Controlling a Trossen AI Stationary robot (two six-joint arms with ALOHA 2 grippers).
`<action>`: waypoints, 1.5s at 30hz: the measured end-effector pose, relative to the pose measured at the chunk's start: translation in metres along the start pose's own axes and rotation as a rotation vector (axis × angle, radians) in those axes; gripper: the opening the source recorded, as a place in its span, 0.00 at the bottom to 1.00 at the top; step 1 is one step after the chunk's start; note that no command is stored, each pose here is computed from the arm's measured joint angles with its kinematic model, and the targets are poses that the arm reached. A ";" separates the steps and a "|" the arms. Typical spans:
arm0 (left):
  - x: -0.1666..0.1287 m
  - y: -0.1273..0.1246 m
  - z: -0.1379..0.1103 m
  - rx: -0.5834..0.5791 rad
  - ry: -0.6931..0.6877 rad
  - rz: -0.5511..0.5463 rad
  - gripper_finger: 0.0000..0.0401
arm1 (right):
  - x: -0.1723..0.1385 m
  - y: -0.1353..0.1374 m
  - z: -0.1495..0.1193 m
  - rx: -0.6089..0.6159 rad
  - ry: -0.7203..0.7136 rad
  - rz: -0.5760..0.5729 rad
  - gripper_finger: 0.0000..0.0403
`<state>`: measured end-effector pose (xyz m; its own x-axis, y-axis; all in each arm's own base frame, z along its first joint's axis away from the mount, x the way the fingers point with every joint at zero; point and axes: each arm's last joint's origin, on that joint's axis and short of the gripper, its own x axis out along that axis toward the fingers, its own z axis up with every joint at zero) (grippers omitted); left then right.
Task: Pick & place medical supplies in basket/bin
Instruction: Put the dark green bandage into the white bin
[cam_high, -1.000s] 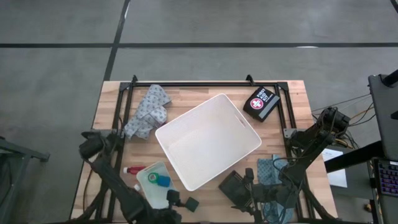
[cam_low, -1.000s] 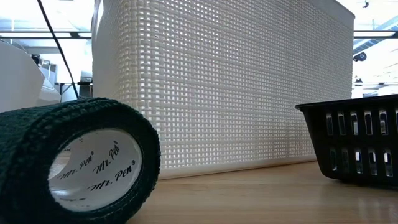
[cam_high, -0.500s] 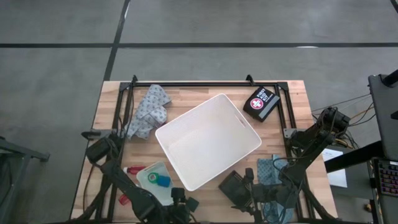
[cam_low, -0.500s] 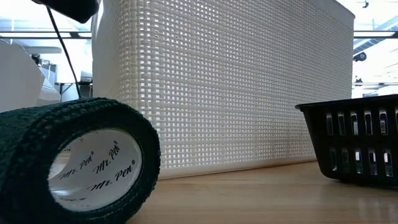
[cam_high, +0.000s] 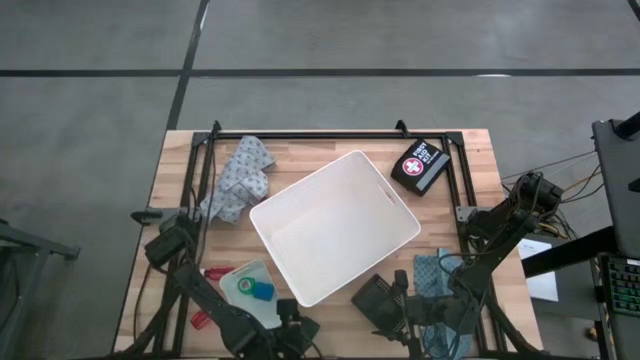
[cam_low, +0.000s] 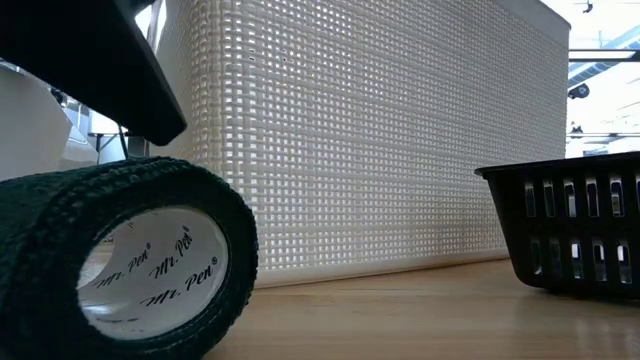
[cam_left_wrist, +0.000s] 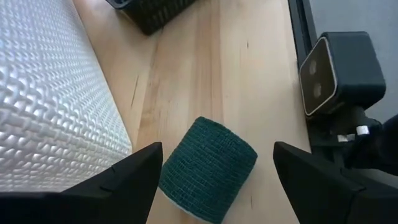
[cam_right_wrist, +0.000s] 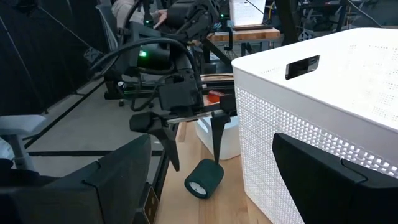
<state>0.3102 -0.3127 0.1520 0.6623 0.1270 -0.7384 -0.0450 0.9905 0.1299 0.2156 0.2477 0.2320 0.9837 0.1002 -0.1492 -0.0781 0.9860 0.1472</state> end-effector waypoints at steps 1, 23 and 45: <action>0.001 0.001 0.000 -0.002 0.003 0.003 0.77 | 0.000 0.000 0.000 0.000 0.000 0.000 0.82; 0.006 0.005 0.007 0.024 0.015 -0.032 0.77 | 0.000 0.000 0.000 0.000 0.000 0.000 0.82; 0.010 0.002 0.001 0.066 -0.003 -0.071 0.77 | 0.000 0.000 0.000 0.000 0.000 0.000 0.82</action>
<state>0.3176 -0.3099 0.1451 0.6639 0.0566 -0.7456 0.0509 0.9914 0.1207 0.2156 0.2476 0.2319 0.9837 0.1000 -0.1494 -0.0779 0.9861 0.1469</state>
